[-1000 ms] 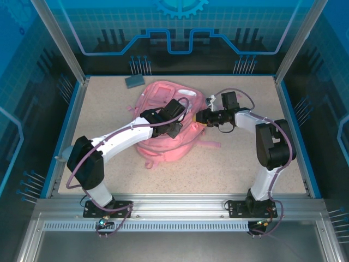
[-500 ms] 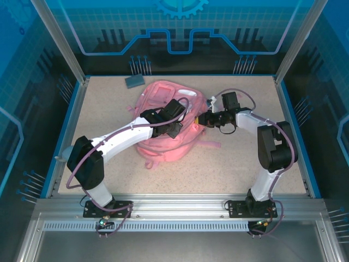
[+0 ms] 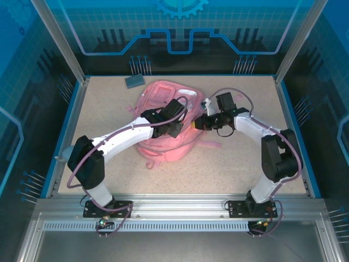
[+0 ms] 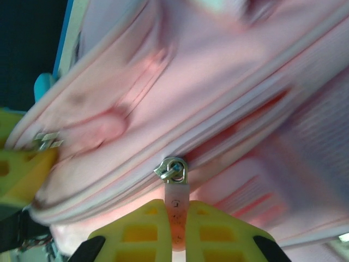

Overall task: Pack the student bag
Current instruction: Unzip the student bag at the top-center of the table.

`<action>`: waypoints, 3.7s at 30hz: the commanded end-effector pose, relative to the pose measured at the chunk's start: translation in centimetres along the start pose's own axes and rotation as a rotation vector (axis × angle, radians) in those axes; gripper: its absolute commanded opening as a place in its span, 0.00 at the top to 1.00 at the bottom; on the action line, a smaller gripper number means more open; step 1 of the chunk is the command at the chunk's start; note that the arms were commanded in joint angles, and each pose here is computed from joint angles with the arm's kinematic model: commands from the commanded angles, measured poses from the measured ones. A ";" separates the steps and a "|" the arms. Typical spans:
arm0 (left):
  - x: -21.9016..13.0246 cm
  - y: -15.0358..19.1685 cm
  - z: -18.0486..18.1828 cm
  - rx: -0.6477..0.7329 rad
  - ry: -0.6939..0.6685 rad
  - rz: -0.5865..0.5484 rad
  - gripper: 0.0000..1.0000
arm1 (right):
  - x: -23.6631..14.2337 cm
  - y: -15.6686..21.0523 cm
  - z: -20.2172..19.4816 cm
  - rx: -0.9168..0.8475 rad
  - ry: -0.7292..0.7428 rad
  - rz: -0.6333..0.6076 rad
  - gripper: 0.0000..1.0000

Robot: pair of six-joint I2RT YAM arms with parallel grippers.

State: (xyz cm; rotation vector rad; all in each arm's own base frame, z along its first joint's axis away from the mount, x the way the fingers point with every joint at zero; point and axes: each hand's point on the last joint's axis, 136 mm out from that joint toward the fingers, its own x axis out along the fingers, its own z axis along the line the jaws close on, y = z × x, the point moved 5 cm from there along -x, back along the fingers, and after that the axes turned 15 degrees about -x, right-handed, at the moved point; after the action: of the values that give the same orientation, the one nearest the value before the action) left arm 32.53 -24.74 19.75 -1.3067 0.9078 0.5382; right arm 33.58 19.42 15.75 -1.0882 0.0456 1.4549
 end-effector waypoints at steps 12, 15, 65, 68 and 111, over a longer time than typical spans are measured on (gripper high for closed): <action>-0.3 -3.8 -2.0 -0.181 0.164 -0.130 0.99 | 1.1 3.4 4.5 0.039 -0.092 0.032 0.90; -0.5 -3.4 -2.0 -0.184 0.185 -0.119 0.99 | 0.4 3.2 4.2 0.005 -0.020 0.023 0.77; 0.3 -1.0 -1.6 0.041 0.307 -0.019 0.39 | -3.7 -1.0 -2.7 -0.096 0.556 -0.072 1.00; 0.7 -0.6 -1.8 0.147 0.322 -0.023 0.36 | -4.4 -1.9 -3.7 -0.080 0.567 -0.083 1.00; 2.1 -6.4 -0.4 -0.077 0.235 -0.236 1.00 | -0.8 3.8 4.9 -0.175 0.244 0.019 1.00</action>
State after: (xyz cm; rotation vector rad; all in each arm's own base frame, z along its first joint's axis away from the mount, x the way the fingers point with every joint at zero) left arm 36.22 -25.19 16.47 -1.3199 1.0544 0.4233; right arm 30.93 16.96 16.63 -1.5085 0.2490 1.1662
